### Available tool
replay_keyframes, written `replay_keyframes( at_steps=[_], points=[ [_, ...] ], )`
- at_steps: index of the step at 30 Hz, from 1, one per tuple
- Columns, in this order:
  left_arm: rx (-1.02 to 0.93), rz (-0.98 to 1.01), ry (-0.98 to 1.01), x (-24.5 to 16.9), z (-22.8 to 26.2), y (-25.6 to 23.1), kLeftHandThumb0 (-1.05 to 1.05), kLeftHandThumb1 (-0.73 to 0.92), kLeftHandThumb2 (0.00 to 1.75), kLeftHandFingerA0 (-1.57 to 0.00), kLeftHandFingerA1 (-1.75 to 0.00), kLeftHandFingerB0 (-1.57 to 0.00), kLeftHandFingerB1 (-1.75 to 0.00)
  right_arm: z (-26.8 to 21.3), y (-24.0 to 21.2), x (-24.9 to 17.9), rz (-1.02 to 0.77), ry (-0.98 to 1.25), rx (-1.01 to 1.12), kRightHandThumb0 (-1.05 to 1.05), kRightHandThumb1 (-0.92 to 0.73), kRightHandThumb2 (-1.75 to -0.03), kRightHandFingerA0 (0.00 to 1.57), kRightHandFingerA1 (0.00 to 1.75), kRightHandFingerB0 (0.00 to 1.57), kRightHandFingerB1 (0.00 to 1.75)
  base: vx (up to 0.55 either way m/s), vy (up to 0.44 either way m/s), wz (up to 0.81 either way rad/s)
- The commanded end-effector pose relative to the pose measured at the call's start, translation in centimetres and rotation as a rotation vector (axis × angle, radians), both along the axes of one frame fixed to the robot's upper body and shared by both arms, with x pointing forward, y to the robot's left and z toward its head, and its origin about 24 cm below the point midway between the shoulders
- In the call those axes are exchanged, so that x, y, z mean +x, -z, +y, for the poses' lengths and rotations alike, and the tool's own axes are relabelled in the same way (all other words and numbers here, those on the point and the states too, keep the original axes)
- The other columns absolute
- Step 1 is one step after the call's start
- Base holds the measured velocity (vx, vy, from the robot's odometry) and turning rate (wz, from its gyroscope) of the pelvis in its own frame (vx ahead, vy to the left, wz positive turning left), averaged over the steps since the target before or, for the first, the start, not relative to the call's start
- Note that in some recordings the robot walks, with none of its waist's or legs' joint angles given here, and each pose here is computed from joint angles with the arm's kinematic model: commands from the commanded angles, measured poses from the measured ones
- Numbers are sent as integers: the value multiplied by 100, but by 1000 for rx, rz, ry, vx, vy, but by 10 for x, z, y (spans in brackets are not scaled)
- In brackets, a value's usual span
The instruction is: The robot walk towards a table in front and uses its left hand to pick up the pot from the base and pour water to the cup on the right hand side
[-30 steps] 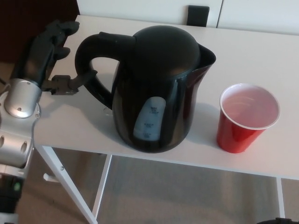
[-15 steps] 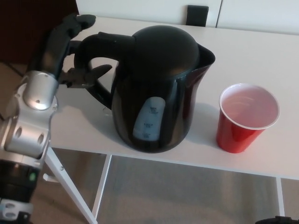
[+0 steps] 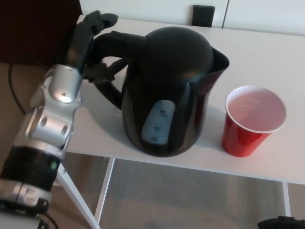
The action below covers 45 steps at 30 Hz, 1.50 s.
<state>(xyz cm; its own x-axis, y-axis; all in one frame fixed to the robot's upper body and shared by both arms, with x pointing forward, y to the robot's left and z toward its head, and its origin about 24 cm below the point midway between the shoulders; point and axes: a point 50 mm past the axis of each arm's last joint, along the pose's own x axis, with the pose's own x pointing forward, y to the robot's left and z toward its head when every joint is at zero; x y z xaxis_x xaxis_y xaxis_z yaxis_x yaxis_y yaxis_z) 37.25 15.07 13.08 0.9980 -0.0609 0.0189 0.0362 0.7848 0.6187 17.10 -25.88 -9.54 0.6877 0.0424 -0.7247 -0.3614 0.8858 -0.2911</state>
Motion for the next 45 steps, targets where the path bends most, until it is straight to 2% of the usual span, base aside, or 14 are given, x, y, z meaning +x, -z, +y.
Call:
replay_keyframes(
  at_steps=[1,2,4,9,10,11,14,16,20,21,24,25,34,45],
  points=[
    [8,86,28,16,-4,3,-13,75,62,-108,-83,-58,-40,-4,-1,-2,3,1,-23,-35,-64,-59,72,53,50,45,0,0,0],
    [-11,95,31,18,-4,2,-7,75,62,-96,-88,-70,-45,-5,-2,-1,0,5,-15,-36,-64,-58,71,54,50,45,0,0,0],
    [-20,106,38,22,-3,3,-3,78,64,-105,-83,-90,-56,-5,-3,0,0,15,-7,-34,-64,-58,69,53,49,45,0,0,0],
    [-77,111,23,25,-2,5,-3,78,71,-96,-113,-88,-98,-6,-3,2,0,20,-19,-35,-64,-58,72,52,50,44,0,0,0],
    [-81,105,22,25,-2,5,-1,79,72,-93,-78,-82,-103,-6,-3,3,5,15,-25,-42,-51,-80,66,63,45,54,0,0,0],
    [-74,98,20,26,-2,5,-3,80,71,-94,-76,-79,-102,-7,-4,4,2,17,-25,-35,-64,-59,73,52,50,44,0,0,0],
    [-73,81,26,25,-2,4,-6,81,72,-98,-80,-74,-99,-7,-4,4,-3,15,-17,-35,-64,-59,73,54,51,45,0,0,0],
    [-83,67,34,25,-2,3,-6,84,66,-85,-51,-74,-95,-7,-5,3,-2,24,-7,-34,-65,-59,70,53,50,46,0,0,0],
    [-134,56,28,24,-1,1,-15,77,63,-90,-52,-76,-76,-7,-6,1,0,4,-14,-34,-66,-59,68,52,49,45,0,0,0],
    [-165,45,18,25,-1,-4,-14,78,64,-102,-139,-75,-90,-8,-5,1,1,5,-19,-34,-64,-58,72,54,50,45,0,0,0],
    [-214,30,3,26,-1,-11,-14,78,64,-102,-139,-75,-90,-9,-4,1,2,7,-25,-34,-64,-58,72,54,50,45,0,0,0],
    [-266,12,-6,26,-1,-16,-14,83,66,-98,-147,-76,-118,-9,-5,1,2,-3,-35,-41,-51,-80,69,64,45,55,0,0,0],
    [-393,-180,-100,23,-10,-75,-15,81,66,-98,-141,-80,-103,-8,-3,1,15,1,-34,-33,-65,-59,70,55,51,46,0,0,0],
    [-283,-395,-75,12,-34,-115,-15,78,70,-96,-139,-80,-104,-8,-3,2,9,-26,-47,-37,-62,-58,69,53,51,45,0,0,0]
  ],
)
